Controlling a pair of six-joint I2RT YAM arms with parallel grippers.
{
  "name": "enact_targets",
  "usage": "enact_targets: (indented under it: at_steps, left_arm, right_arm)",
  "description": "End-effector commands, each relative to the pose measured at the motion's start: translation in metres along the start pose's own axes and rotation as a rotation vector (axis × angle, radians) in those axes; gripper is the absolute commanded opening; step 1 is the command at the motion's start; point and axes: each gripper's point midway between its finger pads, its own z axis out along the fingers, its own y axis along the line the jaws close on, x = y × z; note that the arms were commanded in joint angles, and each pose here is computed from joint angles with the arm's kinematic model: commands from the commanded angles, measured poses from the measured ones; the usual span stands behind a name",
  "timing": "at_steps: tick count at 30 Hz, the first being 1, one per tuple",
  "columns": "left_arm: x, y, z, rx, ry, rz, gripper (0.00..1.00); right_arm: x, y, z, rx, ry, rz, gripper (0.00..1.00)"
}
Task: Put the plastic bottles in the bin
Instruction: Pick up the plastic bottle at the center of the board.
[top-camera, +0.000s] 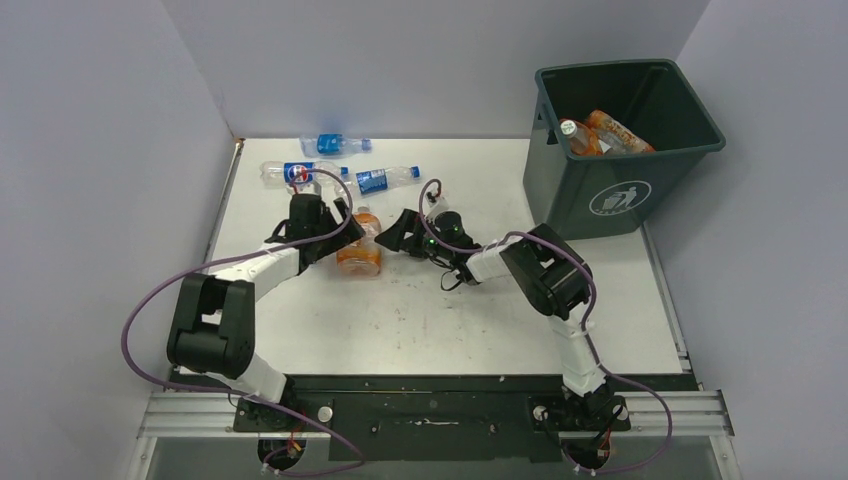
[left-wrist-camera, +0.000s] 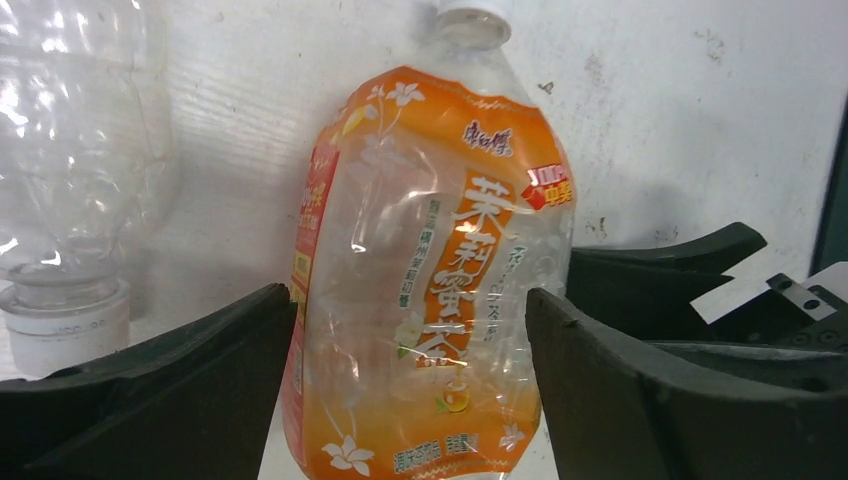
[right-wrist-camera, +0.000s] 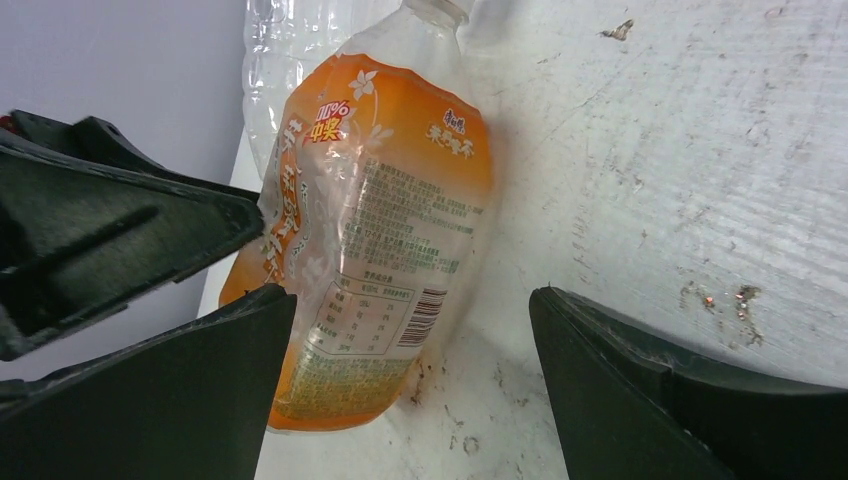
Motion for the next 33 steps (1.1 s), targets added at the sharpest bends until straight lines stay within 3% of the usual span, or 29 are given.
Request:
enact_targets:
  at_steps: [1, 17, 24, 29, 33]
  left_arm:
    - [0.009, 0.002, 0.010, 0.021, 0.008, -0.040, 0.81]
    - [0.039, 0.023, 0.018, -0.009, 0.049, -0.120, 0.46]
    - [0.045, 0.010, 0.017, 0.074, 0.069, -0.140, 0.38]
    - [0.052, -0.004, 0.016, 0.142, 0.096, -0.160, 0.36]
    - [0.057, -0.013, 0.012, 0.181, 0.104, -0.160, 0.35]
  right_arm:
    - [-0.003, 0.012, 0.003, -0.067, -0.015, 0.077, 0.92]
    - [0.028, 0.007, -0.005, -0.043, 0.075, 0.166, 0.90]
    - [0.041, 0.003, 0.008, -0.023, 0.117, 0.198, 0.90]
    - [0.045, 0.007, 0.013, -0.046, 0.126, 0.222, 0.98]
    - [0.044, 0.013, 0.010, -0.082, 0.115, 0.236, 0.78]
